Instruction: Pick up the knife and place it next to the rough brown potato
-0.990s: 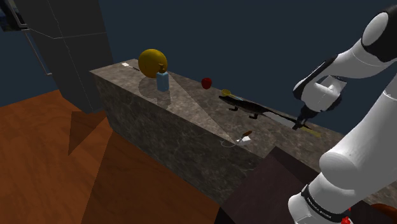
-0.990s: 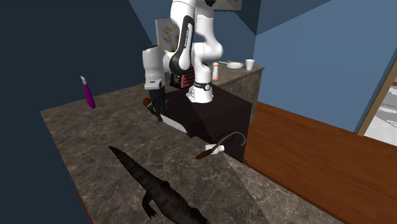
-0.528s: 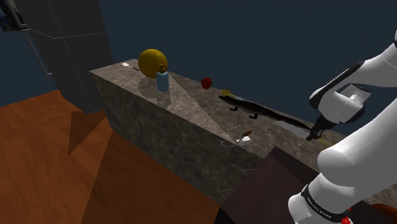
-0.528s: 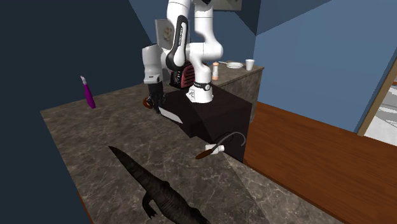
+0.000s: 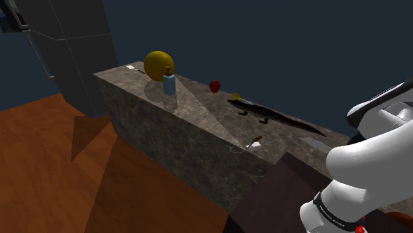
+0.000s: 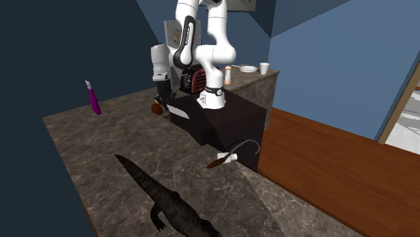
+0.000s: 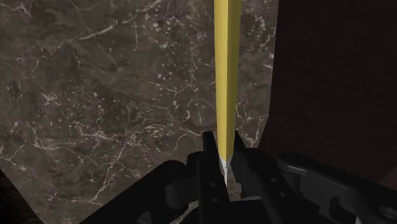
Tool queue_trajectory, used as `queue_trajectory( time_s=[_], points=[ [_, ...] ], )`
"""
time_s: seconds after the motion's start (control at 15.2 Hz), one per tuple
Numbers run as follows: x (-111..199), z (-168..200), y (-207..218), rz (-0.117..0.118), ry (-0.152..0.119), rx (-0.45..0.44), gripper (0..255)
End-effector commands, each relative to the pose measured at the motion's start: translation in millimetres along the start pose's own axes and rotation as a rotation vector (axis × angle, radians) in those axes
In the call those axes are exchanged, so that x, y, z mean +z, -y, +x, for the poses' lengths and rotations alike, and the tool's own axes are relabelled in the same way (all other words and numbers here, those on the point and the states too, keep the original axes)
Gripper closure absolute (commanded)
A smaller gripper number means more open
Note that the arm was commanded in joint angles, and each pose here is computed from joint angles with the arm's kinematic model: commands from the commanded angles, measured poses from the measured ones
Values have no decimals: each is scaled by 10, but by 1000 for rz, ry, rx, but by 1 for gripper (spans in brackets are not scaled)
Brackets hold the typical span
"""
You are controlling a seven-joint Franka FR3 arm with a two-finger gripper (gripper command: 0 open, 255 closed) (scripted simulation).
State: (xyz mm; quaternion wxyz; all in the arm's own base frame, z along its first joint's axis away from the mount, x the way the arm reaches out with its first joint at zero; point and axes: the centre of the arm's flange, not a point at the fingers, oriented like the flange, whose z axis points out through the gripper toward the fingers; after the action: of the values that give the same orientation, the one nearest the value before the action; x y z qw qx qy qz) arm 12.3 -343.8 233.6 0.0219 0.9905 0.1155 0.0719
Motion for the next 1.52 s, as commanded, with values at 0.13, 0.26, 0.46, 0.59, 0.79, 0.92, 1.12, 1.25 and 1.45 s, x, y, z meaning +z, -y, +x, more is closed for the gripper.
queue_trajectory(
  time_s=[0.13, 0.26, 0.46, 0.59, 0.79, 0.92, 1.12, 1.25, 1.45],
  points=[
    [-82, -442, 260, 0, 1, -3, 255],
    [-121, -669, 389, 0, 1, -3, 255],
    [-180, -1009, 583, 0, 1, -3, 255],
    [-220, -1236, 711, 0, 1, -3, 255],
    [-279, -1577, 905, 0, 1, -3, 255],
    [-318, -1804, 1034, 0, 1, -3, 255],
    [-377, -2144, 1227, 0, 1, -3, 255],
    [-417, -2371, 1356, 0, 1, -3, 255],
    [-476, -2712, 1549, 0, 1, -3, 255]
  ],
)
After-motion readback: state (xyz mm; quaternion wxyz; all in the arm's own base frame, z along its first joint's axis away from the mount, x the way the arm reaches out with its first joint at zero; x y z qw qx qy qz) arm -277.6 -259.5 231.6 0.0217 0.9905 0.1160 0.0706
